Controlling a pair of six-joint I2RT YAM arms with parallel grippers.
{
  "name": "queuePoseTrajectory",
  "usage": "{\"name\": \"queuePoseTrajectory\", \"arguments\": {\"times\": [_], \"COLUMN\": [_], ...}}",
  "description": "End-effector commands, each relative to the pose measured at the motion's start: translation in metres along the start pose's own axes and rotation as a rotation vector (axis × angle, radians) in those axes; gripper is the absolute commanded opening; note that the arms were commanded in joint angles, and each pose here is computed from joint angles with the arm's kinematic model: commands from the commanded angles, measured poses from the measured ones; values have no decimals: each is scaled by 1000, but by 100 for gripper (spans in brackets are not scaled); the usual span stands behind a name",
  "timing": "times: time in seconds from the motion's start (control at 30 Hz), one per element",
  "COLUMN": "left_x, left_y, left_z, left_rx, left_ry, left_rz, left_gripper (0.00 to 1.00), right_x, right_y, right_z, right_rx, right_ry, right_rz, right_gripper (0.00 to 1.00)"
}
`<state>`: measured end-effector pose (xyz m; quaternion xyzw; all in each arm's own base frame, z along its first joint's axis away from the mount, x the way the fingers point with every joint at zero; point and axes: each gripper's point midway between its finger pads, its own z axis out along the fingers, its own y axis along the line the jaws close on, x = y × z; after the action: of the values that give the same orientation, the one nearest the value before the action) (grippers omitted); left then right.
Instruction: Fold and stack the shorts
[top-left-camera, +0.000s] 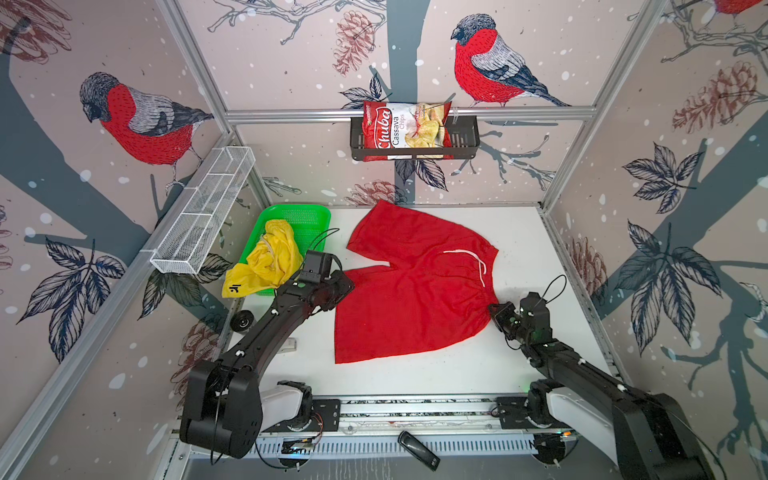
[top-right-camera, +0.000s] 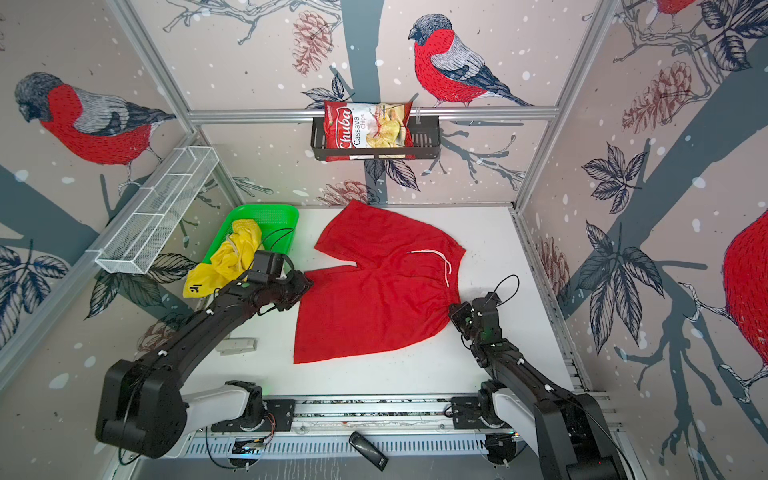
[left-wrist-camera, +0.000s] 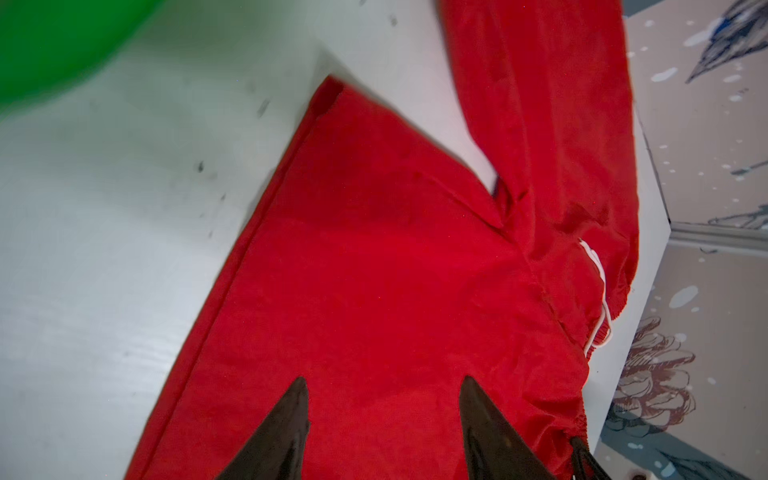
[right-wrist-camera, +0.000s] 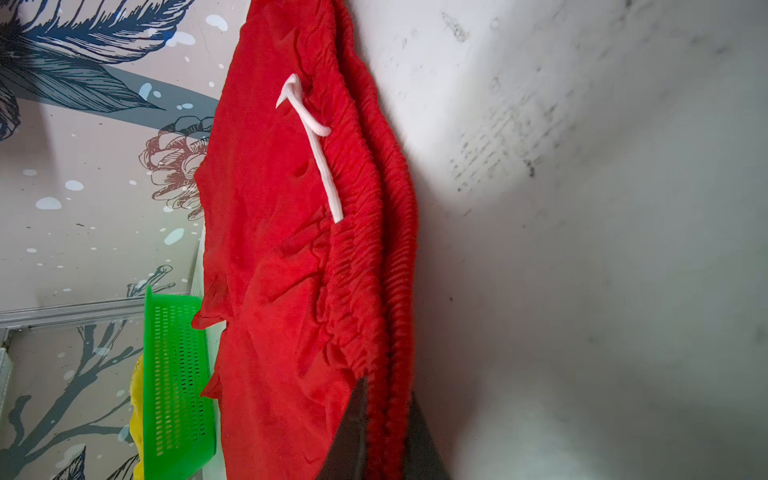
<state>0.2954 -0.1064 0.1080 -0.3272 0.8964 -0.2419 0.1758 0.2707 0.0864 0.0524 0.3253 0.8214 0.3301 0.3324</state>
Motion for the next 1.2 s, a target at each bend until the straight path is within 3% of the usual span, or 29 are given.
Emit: {"name": "queuePoseTrajectory", "arguments": {"times": [0.0,0.47,1.17], "left_x": [29,94,124], "left_y": [28,105,126], "left_z": [3,-4,-12], "left_rx": [-103,-203,-278], "left_ry": [89,140,226], "left_rz": [-197,-514,-572], "left_gripper": [56,51,51], "right_x": [-6,-8,-8], "right_y": [4,11,14], "right_z": [0,0,0], "right_rx": [-2,-15,-21], "right_ry": [-22,-24,-30], "right_rz": [-14,-31,-33], "right_gripper": [14,14,14]}}
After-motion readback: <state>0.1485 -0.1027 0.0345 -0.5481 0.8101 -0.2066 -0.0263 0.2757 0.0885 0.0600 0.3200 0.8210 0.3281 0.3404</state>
